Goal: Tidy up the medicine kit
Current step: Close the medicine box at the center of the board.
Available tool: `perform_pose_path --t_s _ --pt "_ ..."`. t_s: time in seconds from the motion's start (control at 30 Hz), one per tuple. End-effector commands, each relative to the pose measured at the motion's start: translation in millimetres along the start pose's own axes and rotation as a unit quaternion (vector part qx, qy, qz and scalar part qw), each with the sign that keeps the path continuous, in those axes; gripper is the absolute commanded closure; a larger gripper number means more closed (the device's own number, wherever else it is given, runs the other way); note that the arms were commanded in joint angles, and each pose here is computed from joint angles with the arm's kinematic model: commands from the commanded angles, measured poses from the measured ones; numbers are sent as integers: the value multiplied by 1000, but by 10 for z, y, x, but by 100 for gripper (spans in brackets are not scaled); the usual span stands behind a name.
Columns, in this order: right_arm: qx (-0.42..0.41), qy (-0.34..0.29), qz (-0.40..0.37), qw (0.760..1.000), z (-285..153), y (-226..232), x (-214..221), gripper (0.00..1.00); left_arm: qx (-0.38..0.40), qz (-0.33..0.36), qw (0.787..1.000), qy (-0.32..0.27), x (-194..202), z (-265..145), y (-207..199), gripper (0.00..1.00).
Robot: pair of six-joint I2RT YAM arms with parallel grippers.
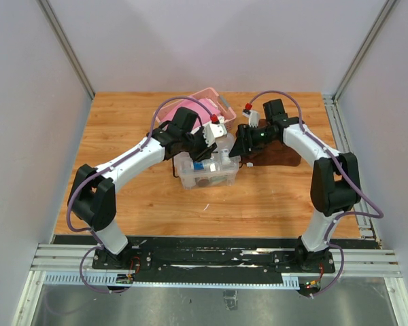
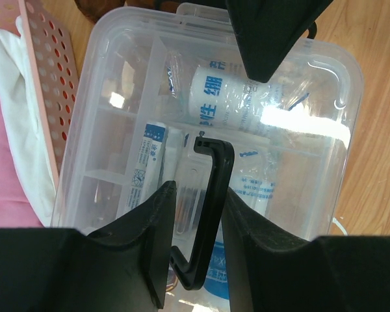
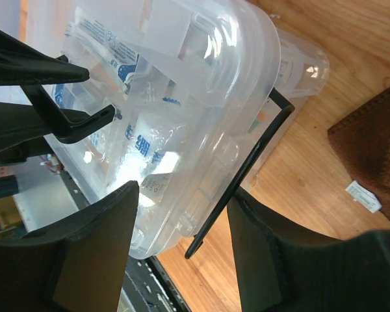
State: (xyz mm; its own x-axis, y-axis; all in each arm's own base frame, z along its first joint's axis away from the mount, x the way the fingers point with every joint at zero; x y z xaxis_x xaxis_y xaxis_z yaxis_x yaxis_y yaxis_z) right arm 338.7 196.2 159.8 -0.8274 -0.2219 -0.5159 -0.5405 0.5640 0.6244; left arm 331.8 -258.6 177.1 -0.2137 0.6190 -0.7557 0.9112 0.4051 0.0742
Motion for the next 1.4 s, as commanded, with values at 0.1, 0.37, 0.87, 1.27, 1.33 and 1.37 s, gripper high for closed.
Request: perform_pose_path --t_s 0.1,0.37,0.87,1.27,1.33,1.37 --pt "67 24 -43 997 -60 16 19 37 23 -38 993 110 598 63 -159 63" --pt "100 32 -49 993 -79 -34 15 39 25 -38 993 111 606 61 -167 63" --pt "209 53 -141 966 -128 73 7 45 26 -36 993 112 609 61 -167 63" --pt "197 60 -154 967 -56 175 48 56 25 -38 993 110 615 59 -174 63" --pt "183 61 -151 970 -31 204 60 57 25 -39 993 111 624 63 -177 63" --pt "176 61 -150 971 -16 215 66 57 25 -40 993 112 628 67 -176 63"
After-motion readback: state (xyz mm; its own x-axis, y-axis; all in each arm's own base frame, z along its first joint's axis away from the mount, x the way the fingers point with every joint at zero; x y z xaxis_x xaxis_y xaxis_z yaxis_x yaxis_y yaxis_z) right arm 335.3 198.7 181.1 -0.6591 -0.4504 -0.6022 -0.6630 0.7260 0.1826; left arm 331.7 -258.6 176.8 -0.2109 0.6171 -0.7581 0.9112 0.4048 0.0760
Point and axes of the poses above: each gripper's point midway between its finger pads, its own z axis out along the fingers, its own y axis along the line the jaws close on, x = y × z, the point moved 4 cm from there along -z, back along the fingers, and after that the axes turned 5 degrees about -z, right-handed, at the moved point
